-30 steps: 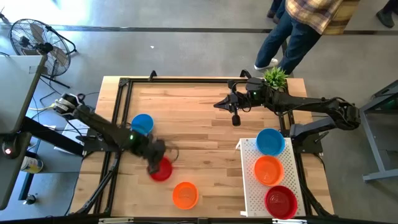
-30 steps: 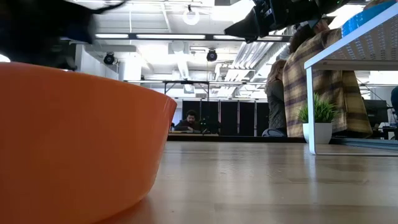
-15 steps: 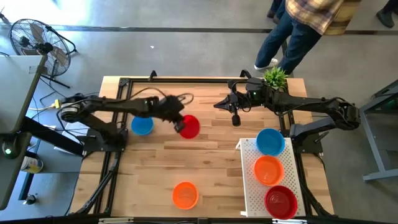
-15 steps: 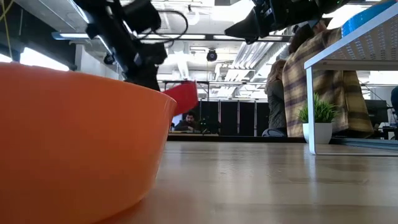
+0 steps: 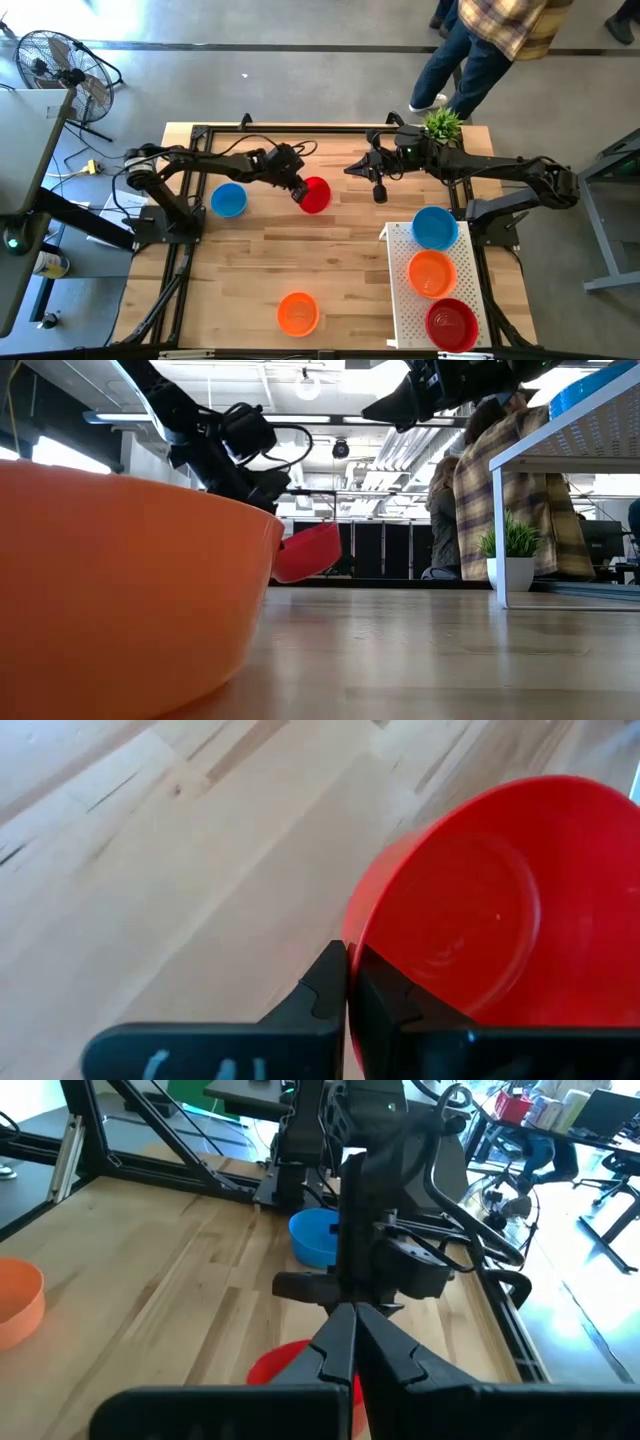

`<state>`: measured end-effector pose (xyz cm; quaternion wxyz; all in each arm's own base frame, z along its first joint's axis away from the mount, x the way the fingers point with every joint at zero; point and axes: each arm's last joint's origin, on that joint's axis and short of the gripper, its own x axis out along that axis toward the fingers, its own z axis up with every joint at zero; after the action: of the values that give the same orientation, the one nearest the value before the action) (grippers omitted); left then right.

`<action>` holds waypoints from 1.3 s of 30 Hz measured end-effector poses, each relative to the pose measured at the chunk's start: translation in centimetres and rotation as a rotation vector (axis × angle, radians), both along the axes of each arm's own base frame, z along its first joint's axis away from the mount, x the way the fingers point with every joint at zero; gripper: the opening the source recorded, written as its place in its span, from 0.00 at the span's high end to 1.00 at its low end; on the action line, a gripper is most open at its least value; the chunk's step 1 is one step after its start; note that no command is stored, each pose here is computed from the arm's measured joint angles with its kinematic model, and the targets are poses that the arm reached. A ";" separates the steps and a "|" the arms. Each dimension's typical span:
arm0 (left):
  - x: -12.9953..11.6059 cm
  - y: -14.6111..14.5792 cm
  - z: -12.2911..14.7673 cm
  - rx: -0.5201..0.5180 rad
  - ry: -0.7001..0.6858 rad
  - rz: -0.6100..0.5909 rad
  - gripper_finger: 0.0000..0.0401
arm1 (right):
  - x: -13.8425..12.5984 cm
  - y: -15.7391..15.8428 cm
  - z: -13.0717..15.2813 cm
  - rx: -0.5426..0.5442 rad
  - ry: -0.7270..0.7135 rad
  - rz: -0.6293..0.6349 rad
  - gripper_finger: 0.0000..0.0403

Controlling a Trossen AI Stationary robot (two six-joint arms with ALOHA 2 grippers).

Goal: Pick & Place Mini bowls
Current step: Stack the red bowl on top of the other red bowl on the shelf

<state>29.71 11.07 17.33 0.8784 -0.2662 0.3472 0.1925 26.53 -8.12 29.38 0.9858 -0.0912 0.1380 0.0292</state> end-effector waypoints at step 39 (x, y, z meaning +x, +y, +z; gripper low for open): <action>-1.5 -1.8 1.7 0.220 -0.210 -0.127 1.00 | 1.0 2.9 -0.9 0.070 0.104 -0.143 0.97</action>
<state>28.23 9.27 19.05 0.9441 -0.1646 0.2465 0.1446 27.57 -5.19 28.49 0.9794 -0.0452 0.1940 -0.0319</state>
